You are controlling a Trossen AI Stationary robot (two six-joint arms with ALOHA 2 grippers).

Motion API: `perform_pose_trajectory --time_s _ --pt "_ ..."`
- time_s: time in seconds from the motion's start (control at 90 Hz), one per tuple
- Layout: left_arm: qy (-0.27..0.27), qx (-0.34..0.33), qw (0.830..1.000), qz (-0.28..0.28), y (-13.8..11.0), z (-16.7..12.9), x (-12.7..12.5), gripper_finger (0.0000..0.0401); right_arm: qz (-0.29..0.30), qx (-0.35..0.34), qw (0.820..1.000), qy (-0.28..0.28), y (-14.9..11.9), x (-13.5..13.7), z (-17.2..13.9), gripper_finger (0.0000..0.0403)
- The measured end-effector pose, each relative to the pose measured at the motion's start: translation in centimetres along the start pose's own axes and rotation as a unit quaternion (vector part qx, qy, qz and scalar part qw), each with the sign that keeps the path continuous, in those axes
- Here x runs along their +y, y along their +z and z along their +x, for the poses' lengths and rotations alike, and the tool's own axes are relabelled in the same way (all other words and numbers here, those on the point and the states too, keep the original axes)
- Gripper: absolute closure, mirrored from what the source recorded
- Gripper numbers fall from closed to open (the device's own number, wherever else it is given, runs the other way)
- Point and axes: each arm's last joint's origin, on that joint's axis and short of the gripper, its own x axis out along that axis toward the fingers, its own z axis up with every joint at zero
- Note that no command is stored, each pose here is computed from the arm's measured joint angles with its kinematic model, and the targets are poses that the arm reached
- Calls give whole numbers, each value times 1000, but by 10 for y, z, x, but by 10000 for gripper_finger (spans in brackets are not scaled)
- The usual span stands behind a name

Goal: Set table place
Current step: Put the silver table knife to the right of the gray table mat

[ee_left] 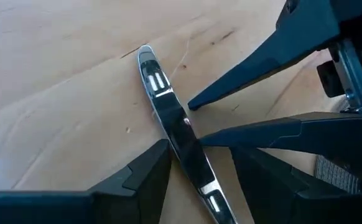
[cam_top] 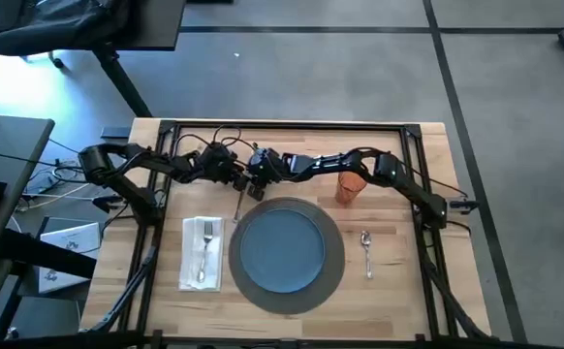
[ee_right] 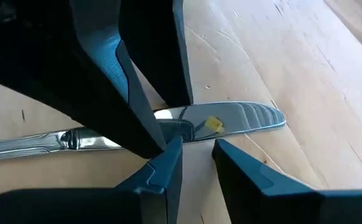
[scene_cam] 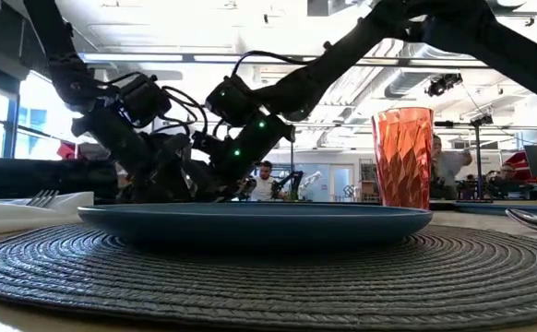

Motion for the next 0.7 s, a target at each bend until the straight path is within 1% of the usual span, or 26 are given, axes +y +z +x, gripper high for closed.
perform_pose_trajectory --time_s 0.133,0.289,0.378,0.522,0.7 --pt "-4 3 1000 0 -1 0 0 232 -4 -1 1000 1 0 0 0 320" --pt "-26 18 999 7 -2 1 -2 232 -5 -9 1000 2 1 0 1 320" --pt "-34 23 999 8 -3 2 -3 239 -5 -14 1000 5 1 1 2 320" --pt "-35 27 999 12 -4 3 -2 267 -5 -13 1000 7 1 1 2 320" --pt "-19 23 999 34 -5 4 -1 322 -5 -12 1000 8 1 1 2 320"
